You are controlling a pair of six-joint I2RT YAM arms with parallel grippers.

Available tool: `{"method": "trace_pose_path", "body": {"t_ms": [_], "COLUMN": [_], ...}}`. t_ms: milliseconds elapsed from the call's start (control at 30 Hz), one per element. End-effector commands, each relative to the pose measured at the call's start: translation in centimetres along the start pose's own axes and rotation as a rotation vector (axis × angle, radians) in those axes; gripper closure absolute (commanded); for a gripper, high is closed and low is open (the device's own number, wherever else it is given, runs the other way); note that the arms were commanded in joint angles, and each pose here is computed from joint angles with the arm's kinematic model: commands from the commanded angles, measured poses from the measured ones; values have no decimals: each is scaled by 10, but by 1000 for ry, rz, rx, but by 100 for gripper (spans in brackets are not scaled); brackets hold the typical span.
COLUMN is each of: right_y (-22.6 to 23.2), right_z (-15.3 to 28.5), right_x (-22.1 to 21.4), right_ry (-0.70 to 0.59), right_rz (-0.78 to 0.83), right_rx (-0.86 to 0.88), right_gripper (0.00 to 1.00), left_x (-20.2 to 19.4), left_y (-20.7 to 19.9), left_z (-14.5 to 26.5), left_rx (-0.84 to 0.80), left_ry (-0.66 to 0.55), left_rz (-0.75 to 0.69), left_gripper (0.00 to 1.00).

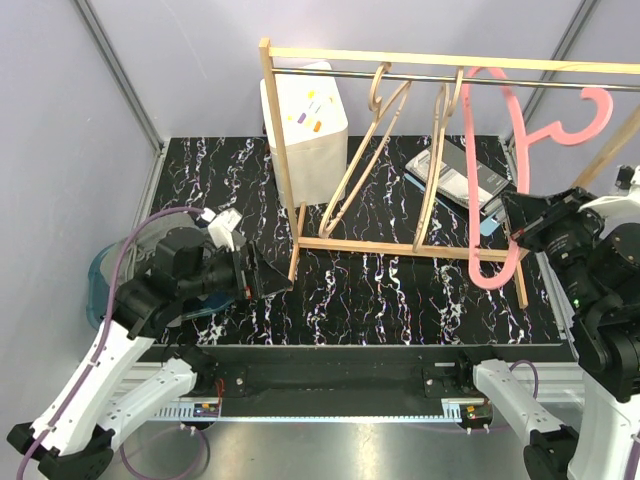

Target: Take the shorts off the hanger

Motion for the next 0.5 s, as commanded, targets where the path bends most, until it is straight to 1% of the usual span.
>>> {"method": "trace_pose_path", "body": {"t_ms": [0,100,200,367,467], "right_y": [22,25,26,23,20], "right_z": [-15,-26,-31,-34,-36], "right_x": [38,41,41,34,28], "right_ry": [-115,-108,-104,-98,-95], "right_rz": [24,-11,-86,-244,-297], "right_rx": [85,79,71,45,30], "right_gripper": [100,100,100,100,100], "left_x": [0,1,-2,-7,-11], "left_y": [-61,-79,-88,-94,-96], "left_z": [24,42,51,60,66], "left_rx": [-294,-348,-381,-414,-425], "left_ry": [13,3,15,32,34], "left_rz": [-114,-152,-172,-169,-176], "left_gripper": [1,1,1,1,1]}}
Point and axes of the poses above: each gripper's point midway between its finger pads, its own z axis back along the fingers, its own y axis along the line the jaws close on, x = y × z, the point moved 1 cm from there along z, back along the fingers, and after that the axes turned 9 degrees about z, right-handed, at the moved point
